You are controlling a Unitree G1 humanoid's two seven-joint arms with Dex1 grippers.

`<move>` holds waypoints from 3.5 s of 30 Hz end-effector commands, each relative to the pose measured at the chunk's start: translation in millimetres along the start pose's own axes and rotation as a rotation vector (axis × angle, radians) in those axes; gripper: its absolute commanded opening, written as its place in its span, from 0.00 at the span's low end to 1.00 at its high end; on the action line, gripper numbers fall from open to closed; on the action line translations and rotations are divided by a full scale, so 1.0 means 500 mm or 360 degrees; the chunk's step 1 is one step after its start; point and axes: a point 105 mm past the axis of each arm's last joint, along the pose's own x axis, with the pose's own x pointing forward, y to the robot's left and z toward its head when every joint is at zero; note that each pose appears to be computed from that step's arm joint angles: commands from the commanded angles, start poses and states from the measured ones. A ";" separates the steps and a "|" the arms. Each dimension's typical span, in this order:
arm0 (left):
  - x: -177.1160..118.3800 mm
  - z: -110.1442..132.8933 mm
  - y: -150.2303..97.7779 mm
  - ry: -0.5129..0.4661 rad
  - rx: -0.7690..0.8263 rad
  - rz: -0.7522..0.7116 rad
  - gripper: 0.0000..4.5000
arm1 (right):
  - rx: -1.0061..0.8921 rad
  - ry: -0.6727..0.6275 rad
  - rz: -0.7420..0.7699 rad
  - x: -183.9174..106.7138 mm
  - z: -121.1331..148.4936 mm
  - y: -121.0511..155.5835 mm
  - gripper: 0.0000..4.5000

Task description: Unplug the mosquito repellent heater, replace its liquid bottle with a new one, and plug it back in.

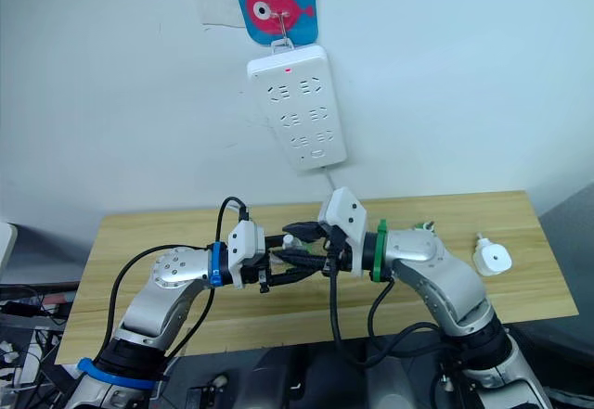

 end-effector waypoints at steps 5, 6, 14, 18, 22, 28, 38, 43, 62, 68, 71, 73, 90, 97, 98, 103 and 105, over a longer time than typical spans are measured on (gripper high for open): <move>0.003 0.014 -0.006 -0.0035 0.0039 -0.0012 0.50 | -0.0081 -0.0072 0.0075 -0.014 0.024 0.023 0.05; 0.002 0.012 -0.006 -0.0032 0.0037 -0.0010 0.50 | -0.0069 -0.0095 0.0080 -0.017 0.030 0.026 0.05; -0.009 -0.005 -0.003 0.0010 0.0011 0.0033 0.50 | 0.0011 -0.0447 -0.0154 -0.049 0.144 0.009 0.05; -0.011 -0.007 -0.004 0.0016 0.0006 0.0052 0.50 | 0.0029 -0.0453 -0.0320 -0.069 0.156 0.008 0.05; -0.017 -0.012 0.000 0.0029 0.0002 0.0093 0.50 | -0.0025 -0.0310 -0.0736 -0.104 0.109 -0.046 0.05; -0.017 -0.009 -0.003 0.0025 -0.0006 0.0128 0.50 | 0.0089 -0.0026 -0.1528 -0.191 -0.073 -0.141 0.05; -0.028 -0.007 -0.004 0.0047 -0.0015 0.0154 0.50 | 0.0110 0.0082 -0.1715 -0.204 -0.217 -0.187 0.05; -0.032 -0.003 -0.011 0.0055 -0.0016 0.0150 0.50 | 0.0095 0.0148 -0.1672 -0.196 -0.258 -0.198 0.05; -0.029 0.006 -0.012 0.0053 -0.0015 0.0130 0.50 | 0.0085 0.0164 -0.1608 -0.218 -0.273 -0.193 0.85; -0.028 0.004 -0.010 0.0045 -0.0018 0.0123 0.50 | 0.0053 0.0127 -0.1352 -0.217 -0.218 -0.139 1.00; -0.029 0.002 -0.017 0.0038 -0.0031 0.0094 0.50 | 0.0033 0.0110 -0.1007 -0.190 -0.168 -0.089 1.00; -0.030 0.002 -0.019 0.0030 -0.0036 0.0070 0.50 | 0.0065 0.0101 -0.0775 -0.174 -0.139 -0.061 1.00; -0.020 0.012 -0.014 -0.0014 0.0049 -0.0140 0.50 | 0.0146 -0.0017 0.0146 -0.028 -0.012 0.034 1.00; -0.016 0.022 -0.019 -0.0039 0.0061 -0.0164 0.50 | 0.0095 -0.0023 0.0086 -0.006 -0.029 0.027 0.96; -0.016 0.023 -0.020 -0.0040 0.0061 -0.0167 0.50 | 0.0090 -0.0020 0.0095 -0.003 -0.032 0.029 0.92; -0.011 0.029 -0.013 -0.0051 0.0075 -0.0178 0.50 | 0.0046 0.0003 0.0119 0.004 -0.042 0.032 0.55; -0.011 0.031 -0.009 -0.0053 0.0081 -0.0178 0.50 | 0.0025 0.0016 0.0123 0.003 -0.045 0.031 0.41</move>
